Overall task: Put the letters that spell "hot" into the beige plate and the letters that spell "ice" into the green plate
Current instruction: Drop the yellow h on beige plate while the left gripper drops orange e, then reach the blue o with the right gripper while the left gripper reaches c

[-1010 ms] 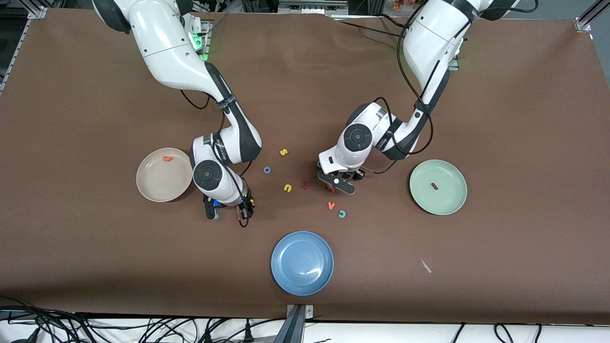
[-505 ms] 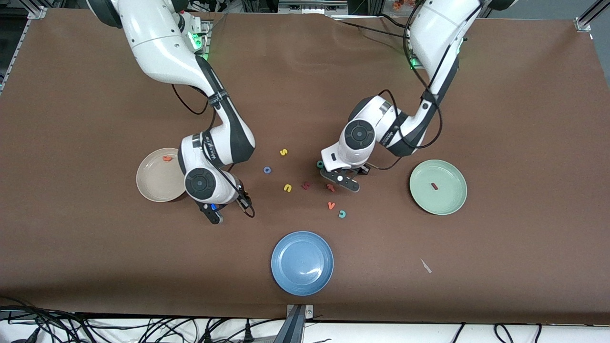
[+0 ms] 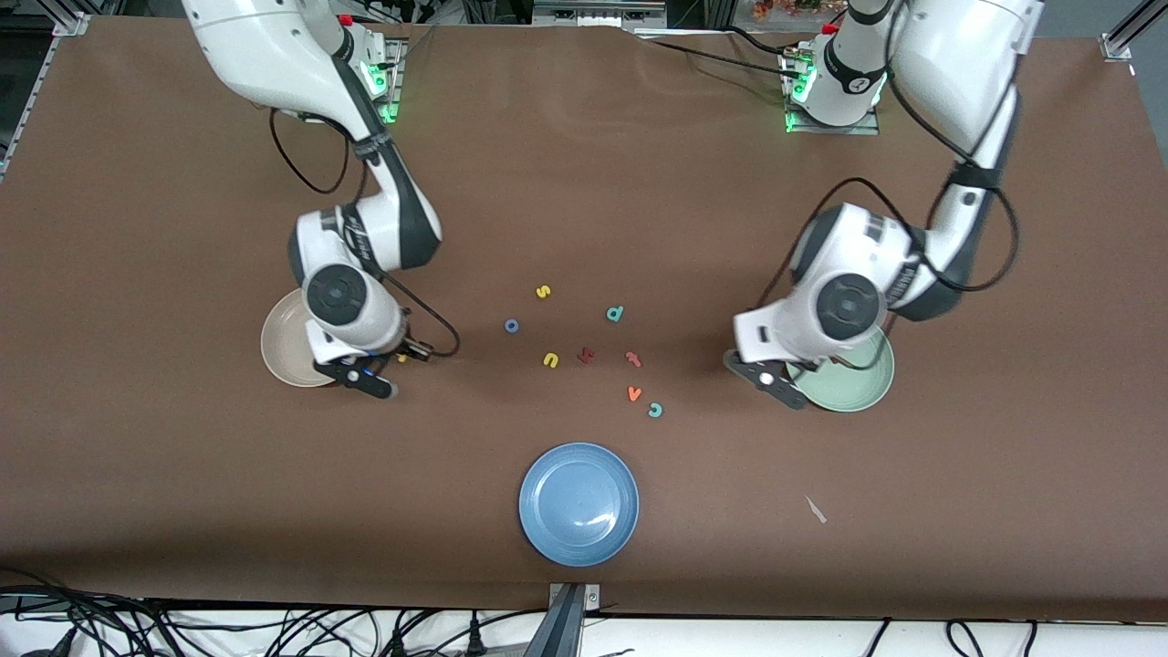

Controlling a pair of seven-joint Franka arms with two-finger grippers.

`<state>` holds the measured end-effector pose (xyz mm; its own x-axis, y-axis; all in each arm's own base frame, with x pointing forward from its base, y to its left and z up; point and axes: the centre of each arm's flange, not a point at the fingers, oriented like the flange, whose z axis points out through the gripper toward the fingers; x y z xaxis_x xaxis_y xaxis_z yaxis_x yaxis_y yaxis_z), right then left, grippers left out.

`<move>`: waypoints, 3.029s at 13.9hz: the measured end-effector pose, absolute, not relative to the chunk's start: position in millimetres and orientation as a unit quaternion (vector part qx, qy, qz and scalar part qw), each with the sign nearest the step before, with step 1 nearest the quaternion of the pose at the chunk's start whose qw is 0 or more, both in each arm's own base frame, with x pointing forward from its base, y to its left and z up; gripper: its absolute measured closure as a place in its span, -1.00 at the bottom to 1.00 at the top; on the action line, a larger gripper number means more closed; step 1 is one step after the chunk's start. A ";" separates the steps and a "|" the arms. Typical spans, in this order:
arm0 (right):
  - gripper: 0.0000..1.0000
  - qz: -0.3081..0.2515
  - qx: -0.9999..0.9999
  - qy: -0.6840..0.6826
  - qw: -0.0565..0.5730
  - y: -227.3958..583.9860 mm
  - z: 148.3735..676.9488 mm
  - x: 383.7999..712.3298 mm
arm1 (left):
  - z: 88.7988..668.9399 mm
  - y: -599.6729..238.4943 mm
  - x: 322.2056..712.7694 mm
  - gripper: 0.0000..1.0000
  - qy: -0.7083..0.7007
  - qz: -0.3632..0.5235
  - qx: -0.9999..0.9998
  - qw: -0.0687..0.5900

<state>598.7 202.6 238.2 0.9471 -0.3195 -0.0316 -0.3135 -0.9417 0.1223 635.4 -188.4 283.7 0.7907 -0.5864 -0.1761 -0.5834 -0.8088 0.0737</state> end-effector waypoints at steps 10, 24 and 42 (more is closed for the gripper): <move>0.46 -0.031 0.999 0.008 -0.006 64.4 239.1 562.1 | 181.3 -108.4 637.2 0.40 -0.338 -0.087 0.937 0.011; -1.00 -0.034 0.990 -0.132 -0.033 236.2 248.0 545.6 | 317.5 -238.7 640.7 -1.00 -0.299 -0.029 0.954 -0.009; -1.00 0.028 0.998 -0.043 -0.040 370.7 175.3 519.8 | 245.2 -315.7 679.0 -1.00 -0.542 0.051 0.839 0.013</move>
